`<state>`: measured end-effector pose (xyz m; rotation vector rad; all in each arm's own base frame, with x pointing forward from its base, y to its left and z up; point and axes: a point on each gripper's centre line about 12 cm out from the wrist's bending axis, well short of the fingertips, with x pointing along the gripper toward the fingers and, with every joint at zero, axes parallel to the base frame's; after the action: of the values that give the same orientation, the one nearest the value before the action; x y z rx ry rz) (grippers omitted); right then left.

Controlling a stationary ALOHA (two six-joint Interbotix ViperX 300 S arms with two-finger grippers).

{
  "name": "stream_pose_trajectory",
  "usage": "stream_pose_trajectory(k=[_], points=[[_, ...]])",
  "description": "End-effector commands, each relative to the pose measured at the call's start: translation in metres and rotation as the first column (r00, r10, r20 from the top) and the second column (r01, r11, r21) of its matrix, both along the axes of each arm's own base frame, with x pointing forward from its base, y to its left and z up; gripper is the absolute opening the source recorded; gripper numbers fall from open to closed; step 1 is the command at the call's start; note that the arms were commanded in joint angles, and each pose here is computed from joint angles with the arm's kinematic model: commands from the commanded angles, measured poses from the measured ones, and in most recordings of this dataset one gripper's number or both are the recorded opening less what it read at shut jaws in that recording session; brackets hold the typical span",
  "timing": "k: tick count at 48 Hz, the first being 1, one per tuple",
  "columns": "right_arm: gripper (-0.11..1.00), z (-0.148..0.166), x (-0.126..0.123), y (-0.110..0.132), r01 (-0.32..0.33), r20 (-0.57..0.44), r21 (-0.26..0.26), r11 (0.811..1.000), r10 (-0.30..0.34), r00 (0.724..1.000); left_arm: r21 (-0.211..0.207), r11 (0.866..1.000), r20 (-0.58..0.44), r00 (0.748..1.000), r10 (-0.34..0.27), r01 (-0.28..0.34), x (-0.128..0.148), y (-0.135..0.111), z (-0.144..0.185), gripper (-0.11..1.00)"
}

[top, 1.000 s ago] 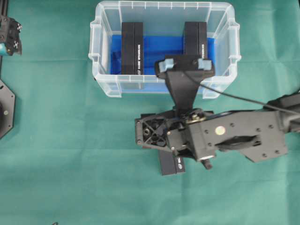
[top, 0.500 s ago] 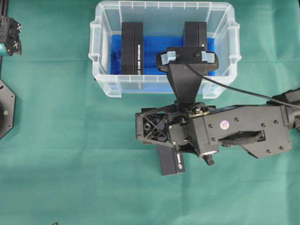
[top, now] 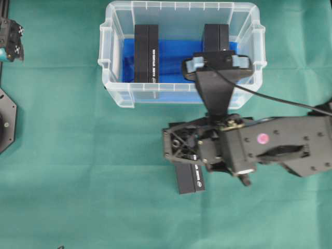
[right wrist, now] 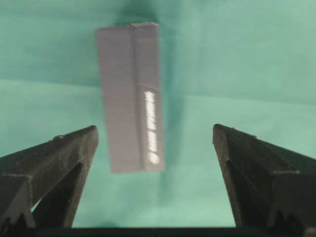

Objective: Take out the box from the case.
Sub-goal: 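Open the right gripper to release the box and withdraw right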

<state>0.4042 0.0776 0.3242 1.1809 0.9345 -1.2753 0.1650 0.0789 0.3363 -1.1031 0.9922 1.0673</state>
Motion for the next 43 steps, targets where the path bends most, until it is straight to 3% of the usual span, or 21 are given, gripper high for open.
stream_pose_trajectory(k=[1, 19, 43], points=[[0.92, 0.022, -0.016, 0.000, -0.003, 0.028, 0.013, 1.000, 0.003, 1.000, 0.004, 1.000, 0.008, 1.000, 0.002, -0.002, 0.000, 0.000, 0.003, 0.90], [0.92, 0.013, -0.083, -0.003, -0.023, -0.032, 0.033, 0.999, 0.024, 0.999, 0.001, 1.000, 0.021, 1.000, -0.011, 0.011, -0.001, -0.003, 0.005, 0.90], [0.92, 0.014, -0.189, -0.028, -0.051, 0.007, 0.054, 0.997, 0.050, 0.999, 0.001, 1.000, 0.040, 0.999, -0.003, 0.003, -0.001, -0.007, 0.006, 0.90]])
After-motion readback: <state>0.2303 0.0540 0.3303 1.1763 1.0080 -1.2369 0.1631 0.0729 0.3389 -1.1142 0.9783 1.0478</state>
